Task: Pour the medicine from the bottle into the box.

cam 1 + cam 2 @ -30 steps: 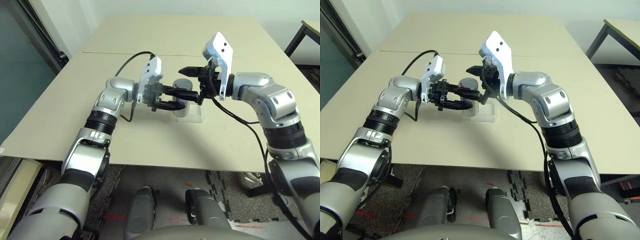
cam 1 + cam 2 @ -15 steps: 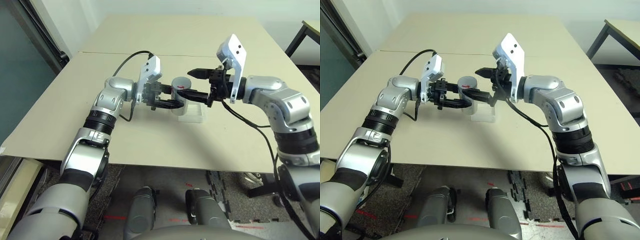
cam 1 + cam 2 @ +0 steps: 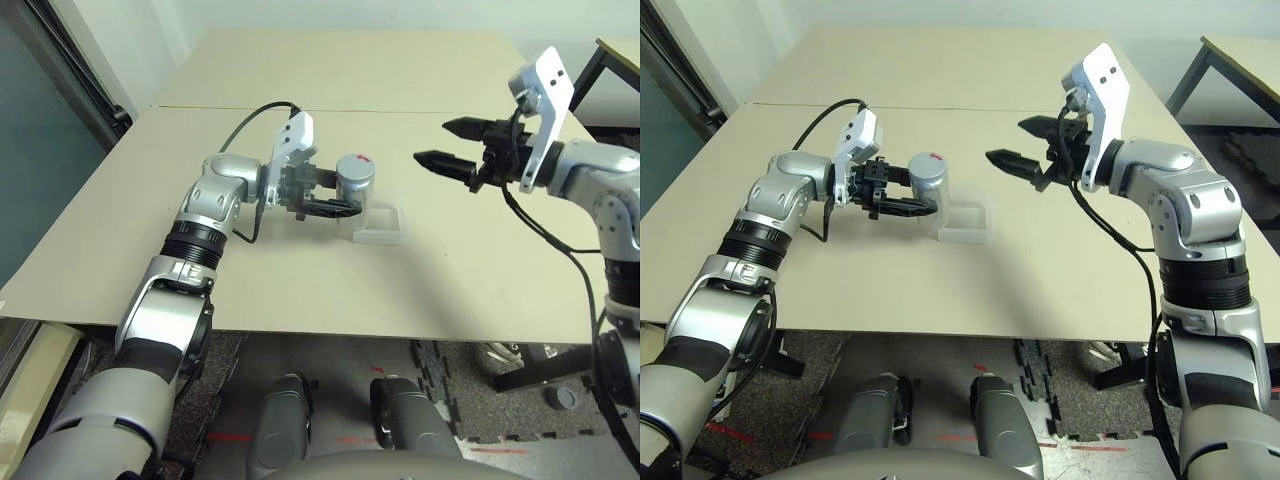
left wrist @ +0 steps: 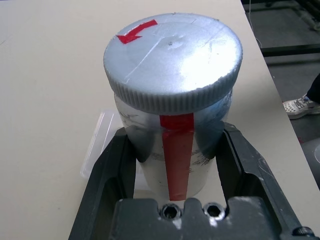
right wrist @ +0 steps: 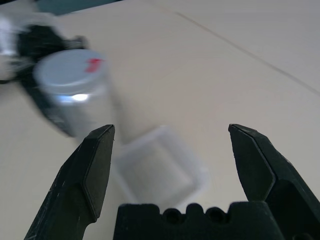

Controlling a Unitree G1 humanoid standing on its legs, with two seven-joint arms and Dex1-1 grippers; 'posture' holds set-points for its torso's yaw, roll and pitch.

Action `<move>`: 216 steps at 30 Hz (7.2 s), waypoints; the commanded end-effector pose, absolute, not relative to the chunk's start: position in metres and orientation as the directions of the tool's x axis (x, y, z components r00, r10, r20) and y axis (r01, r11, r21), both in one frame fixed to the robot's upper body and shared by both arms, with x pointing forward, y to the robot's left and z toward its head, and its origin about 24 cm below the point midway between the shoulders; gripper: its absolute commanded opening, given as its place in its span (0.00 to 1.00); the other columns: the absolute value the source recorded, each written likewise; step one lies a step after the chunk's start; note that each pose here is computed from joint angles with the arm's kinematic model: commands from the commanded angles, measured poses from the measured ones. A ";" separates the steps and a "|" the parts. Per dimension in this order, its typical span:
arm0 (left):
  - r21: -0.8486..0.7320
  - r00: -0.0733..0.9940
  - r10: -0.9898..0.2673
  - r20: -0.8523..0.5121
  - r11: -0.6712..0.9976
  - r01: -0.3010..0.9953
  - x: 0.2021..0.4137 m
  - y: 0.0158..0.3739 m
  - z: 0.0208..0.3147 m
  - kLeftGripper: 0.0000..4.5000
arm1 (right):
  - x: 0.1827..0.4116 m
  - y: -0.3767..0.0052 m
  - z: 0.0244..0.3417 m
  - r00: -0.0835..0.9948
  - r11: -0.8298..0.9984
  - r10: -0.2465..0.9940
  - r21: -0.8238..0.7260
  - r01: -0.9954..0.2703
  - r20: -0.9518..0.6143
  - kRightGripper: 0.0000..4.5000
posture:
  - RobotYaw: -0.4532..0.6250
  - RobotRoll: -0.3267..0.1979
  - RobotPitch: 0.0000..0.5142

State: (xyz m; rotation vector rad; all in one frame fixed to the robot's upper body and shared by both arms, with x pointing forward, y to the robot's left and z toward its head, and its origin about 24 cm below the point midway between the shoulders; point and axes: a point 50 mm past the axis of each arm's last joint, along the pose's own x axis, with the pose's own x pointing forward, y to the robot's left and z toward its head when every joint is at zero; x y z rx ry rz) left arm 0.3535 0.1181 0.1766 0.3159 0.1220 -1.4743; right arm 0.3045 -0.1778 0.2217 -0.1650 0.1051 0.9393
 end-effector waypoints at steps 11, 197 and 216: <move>0.134 0.105 -0.958 -0.268 0.071 0.988 0.356 0.115 0.173 0.55 | 0.299 -0.122 0.233 0.447 0.437 0.887 -0.106 -0.893 -0.117 1.00 | 0.39 0.62 0.19; 0.081 0.911 -0.413 -0.010 0.907 0.412 0.410 0.160 0.143 0.55 | 0.382 -0.216 0.101 0.997 0.999 0.038 0.038 -0.035 -0.063 0.58 | 0.45 0.62 0.15; 0.065 0.936 -0.343 -0.074 0.935 0.348 0.405 0.171 0.121 0.55 | 0.375 -0.203 0.063 0.975 0.995 0.064 0.087 -0.047 -0.215 0.58 | 0.46 0.62 0.15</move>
